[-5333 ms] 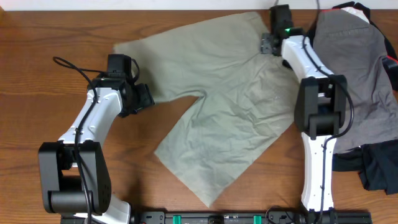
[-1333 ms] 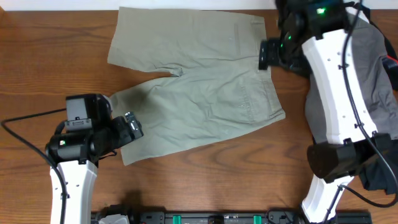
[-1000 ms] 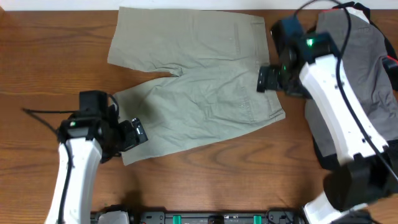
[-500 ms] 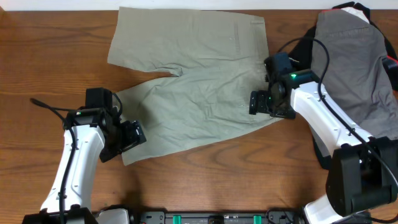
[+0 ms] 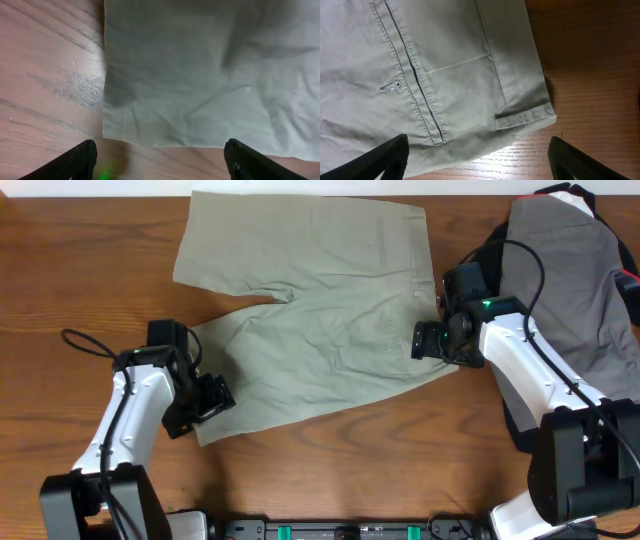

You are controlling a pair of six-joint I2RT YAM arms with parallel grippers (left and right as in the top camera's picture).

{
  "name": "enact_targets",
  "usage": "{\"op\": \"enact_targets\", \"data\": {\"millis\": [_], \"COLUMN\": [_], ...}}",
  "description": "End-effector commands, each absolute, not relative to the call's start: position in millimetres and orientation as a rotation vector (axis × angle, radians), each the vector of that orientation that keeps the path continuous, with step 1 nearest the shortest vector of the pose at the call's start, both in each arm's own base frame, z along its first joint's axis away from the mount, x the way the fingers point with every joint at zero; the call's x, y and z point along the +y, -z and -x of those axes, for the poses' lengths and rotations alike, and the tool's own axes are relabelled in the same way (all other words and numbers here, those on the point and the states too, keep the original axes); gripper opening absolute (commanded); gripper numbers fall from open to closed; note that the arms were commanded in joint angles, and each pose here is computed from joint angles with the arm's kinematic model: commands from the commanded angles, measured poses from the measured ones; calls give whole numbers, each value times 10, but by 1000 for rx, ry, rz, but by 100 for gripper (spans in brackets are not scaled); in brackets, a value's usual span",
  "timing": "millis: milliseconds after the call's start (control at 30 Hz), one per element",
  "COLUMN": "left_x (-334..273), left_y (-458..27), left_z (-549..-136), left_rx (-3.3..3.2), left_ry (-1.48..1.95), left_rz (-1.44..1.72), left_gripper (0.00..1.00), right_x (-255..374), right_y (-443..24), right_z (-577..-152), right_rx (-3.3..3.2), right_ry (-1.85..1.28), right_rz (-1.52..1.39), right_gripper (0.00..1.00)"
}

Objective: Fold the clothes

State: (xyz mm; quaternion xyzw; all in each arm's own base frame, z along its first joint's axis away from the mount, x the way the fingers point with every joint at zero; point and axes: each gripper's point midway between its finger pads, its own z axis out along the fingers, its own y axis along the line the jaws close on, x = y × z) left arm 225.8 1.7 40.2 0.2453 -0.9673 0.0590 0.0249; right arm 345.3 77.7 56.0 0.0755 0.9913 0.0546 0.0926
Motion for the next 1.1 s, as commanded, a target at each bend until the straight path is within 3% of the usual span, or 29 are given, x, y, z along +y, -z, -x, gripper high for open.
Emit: {"op": "enact_targets", "data": {"millis": [0,400,1067], "left_x": [37,77,54], "left_y": [-297,-36,-35], "left_z": [-2168,-2210,-2176], "left_rx": [-2962,-3036,-3020], "left_ry": [-142,-130,-143], "left_rz": [-779,-792,-790], "left_gripper": [83,80,45], "right_x": [767,814,832], "right_y": [-571,-583,-586], "right_z": [-3466,-3493,-3493], "right_rx": [2935,2924,2925], "right_ry": [-168,-209,-227], "right_rz": [-182,-174,-174], "right_gripper": [91,92,91]}}
